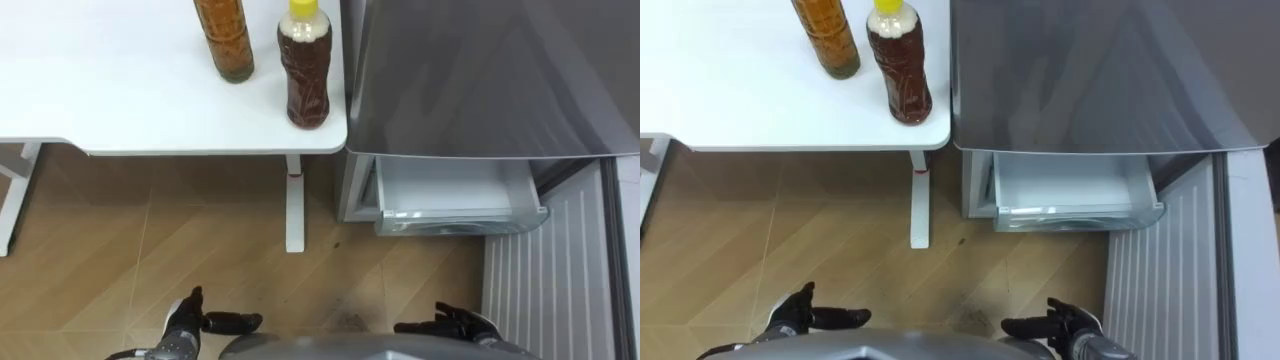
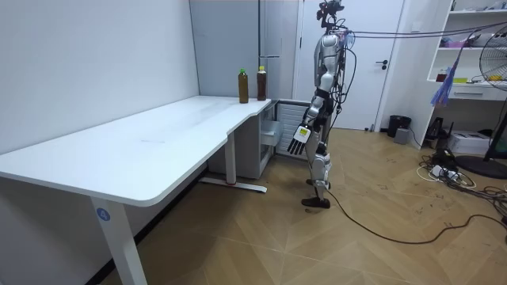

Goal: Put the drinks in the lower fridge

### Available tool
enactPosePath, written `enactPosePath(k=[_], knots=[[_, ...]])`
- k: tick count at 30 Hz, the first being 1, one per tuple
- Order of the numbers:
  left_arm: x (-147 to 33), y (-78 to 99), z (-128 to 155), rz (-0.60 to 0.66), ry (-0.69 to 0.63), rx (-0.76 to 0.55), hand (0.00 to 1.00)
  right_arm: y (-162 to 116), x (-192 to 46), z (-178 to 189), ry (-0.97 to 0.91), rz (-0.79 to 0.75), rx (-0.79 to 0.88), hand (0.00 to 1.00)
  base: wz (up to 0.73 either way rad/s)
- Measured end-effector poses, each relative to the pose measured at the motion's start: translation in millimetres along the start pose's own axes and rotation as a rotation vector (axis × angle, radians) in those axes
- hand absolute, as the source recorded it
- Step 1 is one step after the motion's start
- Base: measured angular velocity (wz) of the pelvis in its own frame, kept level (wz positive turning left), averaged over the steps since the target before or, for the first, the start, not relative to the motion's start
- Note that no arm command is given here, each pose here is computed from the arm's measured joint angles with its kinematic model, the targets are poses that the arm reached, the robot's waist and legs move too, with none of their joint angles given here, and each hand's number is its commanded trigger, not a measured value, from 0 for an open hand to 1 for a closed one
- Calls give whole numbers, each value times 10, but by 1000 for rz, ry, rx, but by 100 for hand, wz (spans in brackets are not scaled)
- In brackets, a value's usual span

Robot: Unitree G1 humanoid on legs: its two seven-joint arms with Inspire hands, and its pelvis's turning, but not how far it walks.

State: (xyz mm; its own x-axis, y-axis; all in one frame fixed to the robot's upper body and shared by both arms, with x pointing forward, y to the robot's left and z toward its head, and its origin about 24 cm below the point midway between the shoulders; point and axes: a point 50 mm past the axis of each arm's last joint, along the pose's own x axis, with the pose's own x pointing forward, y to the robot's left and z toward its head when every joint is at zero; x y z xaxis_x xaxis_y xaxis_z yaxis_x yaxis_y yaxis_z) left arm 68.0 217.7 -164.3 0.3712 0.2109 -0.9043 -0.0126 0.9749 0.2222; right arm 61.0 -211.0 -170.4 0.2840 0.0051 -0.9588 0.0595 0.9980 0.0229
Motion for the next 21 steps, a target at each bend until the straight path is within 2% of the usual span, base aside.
enactPosePath(k=[12, 21], knots=[[-1, -5, 5, -13, -9, -2, 0, -28, -2, 11, -3, -24, -11, 0, 0], [-7, 7, -55, -29, 9, -63, 0, -54, -9, -16, -3, -42, 9, 0, 0]])
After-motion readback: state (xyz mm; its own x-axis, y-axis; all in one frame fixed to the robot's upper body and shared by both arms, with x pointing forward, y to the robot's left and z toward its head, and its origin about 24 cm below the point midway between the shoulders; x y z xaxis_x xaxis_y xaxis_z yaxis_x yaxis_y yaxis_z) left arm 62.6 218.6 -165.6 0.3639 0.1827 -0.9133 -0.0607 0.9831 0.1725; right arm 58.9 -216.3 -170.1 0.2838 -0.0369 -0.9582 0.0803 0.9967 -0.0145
